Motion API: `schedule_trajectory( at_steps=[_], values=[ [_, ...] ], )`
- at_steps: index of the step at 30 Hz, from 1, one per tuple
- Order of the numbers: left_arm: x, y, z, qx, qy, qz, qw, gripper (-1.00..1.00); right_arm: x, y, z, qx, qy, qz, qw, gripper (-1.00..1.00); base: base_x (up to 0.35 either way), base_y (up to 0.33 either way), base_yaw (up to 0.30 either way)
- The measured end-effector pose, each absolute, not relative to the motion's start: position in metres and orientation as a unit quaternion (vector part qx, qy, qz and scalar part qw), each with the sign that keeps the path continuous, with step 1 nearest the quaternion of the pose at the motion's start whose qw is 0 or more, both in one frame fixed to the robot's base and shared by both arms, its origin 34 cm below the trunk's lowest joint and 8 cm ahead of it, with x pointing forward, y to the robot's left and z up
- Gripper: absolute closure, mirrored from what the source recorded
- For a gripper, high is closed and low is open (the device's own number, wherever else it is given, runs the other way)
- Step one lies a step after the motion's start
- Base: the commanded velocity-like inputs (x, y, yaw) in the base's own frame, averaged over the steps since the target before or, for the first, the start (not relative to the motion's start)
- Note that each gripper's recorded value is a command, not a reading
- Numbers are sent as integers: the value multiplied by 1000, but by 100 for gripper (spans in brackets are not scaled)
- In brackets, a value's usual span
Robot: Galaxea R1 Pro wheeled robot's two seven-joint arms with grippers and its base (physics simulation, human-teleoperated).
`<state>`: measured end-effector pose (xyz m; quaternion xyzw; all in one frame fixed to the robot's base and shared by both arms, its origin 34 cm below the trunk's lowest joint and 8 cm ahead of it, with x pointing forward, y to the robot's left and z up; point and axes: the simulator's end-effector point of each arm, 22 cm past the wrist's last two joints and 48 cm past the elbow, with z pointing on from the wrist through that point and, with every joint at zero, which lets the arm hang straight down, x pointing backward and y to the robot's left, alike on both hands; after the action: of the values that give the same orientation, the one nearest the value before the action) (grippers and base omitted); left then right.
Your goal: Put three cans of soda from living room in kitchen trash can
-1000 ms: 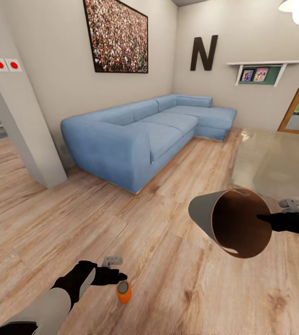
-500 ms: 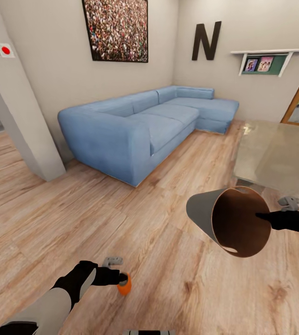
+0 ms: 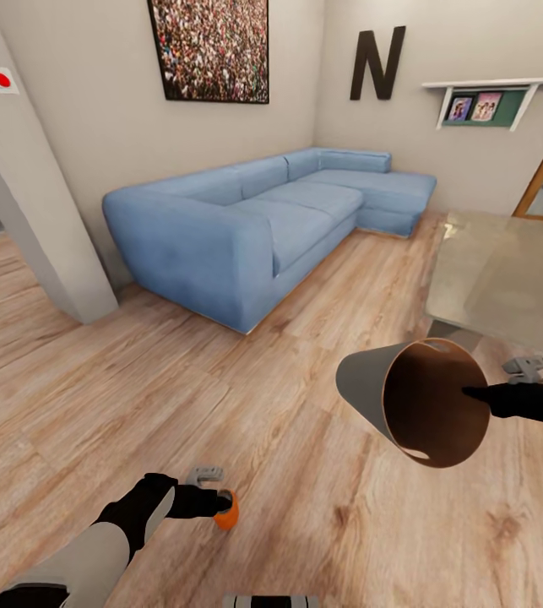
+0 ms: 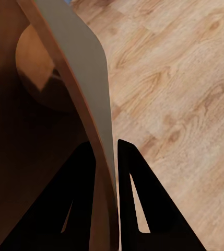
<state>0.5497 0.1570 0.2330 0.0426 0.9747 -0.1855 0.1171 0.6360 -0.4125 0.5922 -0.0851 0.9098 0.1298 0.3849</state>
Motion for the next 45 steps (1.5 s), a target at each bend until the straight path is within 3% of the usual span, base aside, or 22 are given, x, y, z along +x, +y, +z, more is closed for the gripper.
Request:
schedule_trajectory(
  at_steps=[13,45],
  values=[
    [549,157,232,42,975,-186,115,-100,636,-409,589,-87,911,133,382,100,113,0,0],
    [548,149,232,45,974,-191,114,-100,636,-409,588,-87,911,132,382,100,4,-13,0]
  ],
)
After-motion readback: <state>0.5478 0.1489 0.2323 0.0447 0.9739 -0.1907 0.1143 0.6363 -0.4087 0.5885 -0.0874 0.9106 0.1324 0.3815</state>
